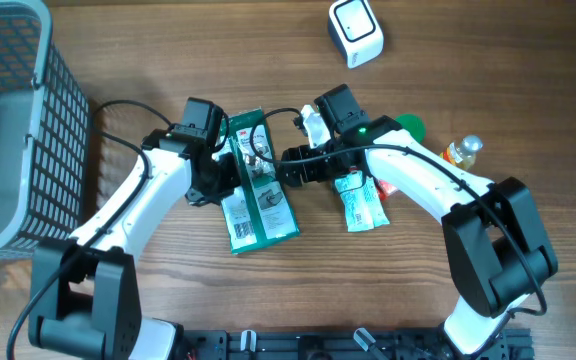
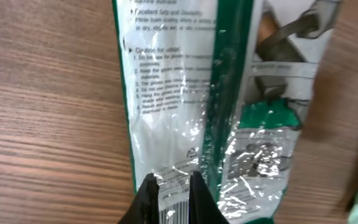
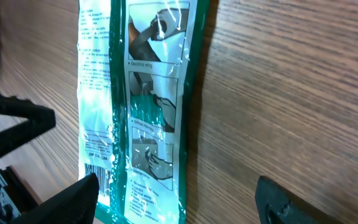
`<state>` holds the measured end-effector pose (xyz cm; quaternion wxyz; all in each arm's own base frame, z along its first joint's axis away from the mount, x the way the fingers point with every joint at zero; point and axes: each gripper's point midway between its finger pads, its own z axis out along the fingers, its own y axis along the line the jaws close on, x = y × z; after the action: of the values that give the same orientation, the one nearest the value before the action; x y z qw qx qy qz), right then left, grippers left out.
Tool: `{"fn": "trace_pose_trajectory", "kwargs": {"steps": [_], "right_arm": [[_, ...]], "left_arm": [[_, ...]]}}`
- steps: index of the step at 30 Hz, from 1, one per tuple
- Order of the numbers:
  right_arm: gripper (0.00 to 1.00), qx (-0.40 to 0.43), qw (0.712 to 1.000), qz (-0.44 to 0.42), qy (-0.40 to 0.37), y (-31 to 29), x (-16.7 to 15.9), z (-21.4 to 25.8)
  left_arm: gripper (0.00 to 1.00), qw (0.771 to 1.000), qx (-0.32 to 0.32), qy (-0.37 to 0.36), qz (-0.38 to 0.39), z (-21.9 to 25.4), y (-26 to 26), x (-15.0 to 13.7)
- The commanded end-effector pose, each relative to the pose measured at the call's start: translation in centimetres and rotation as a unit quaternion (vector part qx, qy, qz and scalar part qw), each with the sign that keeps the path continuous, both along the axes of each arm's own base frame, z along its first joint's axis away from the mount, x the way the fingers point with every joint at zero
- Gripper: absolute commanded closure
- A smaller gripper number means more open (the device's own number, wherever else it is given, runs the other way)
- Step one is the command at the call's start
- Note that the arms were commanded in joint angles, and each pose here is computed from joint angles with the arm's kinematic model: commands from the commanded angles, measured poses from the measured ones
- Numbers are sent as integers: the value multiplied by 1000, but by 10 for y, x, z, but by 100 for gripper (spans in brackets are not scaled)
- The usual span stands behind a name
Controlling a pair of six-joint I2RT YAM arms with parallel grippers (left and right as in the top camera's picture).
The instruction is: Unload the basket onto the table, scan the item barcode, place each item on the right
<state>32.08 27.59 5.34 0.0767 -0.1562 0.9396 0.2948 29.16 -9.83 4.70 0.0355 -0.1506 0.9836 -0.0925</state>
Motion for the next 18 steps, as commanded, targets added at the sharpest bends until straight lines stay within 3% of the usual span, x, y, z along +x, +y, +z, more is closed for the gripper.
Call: {"fn": "trace_pose_trajectory", "kwargs": {"steps": [1, 7, 18], "right_arm": [[20, 7, 1000, 13, 4, 3, -3, -4], [18, 4, 1000, 13, 9, -1, -10, -17], [20, 72, 997, 6, 22, 8, -29, -37]], "left_arm": [[96, 999, 27, 39, -4, -27, 9, -11], [96, 996, 39, 81, -5, -65, 12, -23], [96, 996, 47, 79, -5, -70, 15, -21]]}}
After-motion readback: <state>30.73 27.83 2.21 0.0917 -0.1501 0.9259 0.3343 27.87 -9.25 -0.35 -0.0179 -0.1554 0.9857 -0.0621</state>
